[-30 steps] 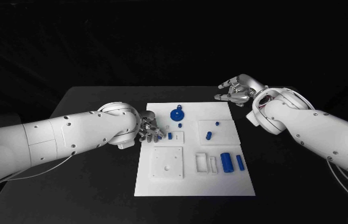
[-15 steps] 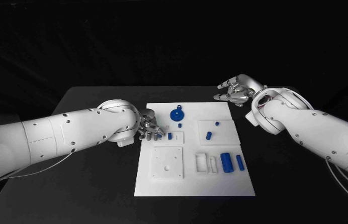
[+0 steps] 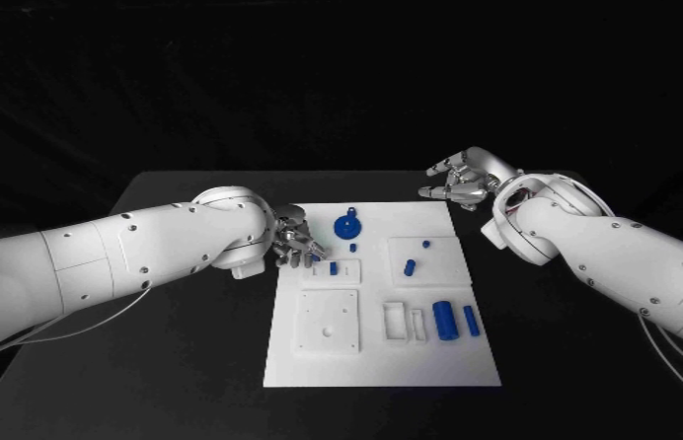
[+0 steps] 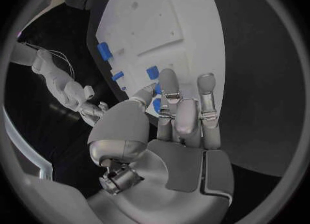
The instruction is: Assemble the parts on the task board
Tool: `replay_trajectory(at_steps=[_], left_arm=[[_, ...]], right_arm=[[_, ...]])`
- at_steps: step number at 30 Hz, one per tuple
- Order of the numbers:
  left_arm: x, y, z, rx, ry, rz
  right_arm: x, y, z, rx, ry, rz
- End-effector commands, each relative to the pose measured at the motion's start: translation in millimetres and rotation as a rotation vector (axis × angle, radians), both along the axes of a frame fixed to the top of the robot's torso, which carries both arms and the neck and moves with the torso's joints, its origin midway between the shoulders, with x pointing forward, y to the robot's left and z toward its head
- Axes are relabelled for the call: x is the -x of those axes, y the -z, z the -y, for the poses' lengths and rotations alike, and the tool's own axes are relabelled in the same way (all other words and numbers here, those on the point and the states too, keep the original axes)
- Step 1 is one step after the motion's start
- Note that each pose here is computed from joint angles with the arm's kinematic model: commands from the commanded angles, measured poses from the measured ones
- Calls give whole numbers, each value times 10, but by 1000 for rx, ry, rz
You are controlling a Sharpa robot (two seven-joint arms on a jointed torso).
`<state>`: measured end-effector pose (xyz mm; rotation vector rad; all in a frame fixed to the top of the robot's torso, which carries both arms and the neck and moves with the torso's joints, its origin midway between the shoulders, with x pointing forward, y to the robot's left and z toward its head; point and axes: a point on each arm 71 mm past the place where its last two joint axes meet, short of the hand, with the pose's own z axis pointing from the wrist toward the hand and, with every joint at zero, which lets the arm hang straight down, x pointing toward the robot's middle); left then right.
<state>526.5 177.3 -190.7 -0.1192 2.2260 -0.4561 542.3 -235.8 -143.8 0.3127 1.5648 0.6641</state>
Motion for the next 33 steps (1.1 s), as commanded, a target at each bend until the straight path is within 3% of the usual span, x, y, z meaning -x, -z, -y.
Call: replay_trajectory(at_steps=[1,9,14,20,33], left_arm=[[12,-4,29,23,48,-83],[-27,16,-28,-20,70,-213],[-75,16,-67,-39,69,-242],[-128,8,-53,-45,69,-231],[-172,-38,40,-17,60,-129]], right_arm=[[2,5,-16,4,-15,-4],[-1,9,-20,4,-15,-5],[-3,12,-23,4,-15,-5],[-2,13,-29,3,-16,-5],[-1,15,-37,2,-18,-5]])
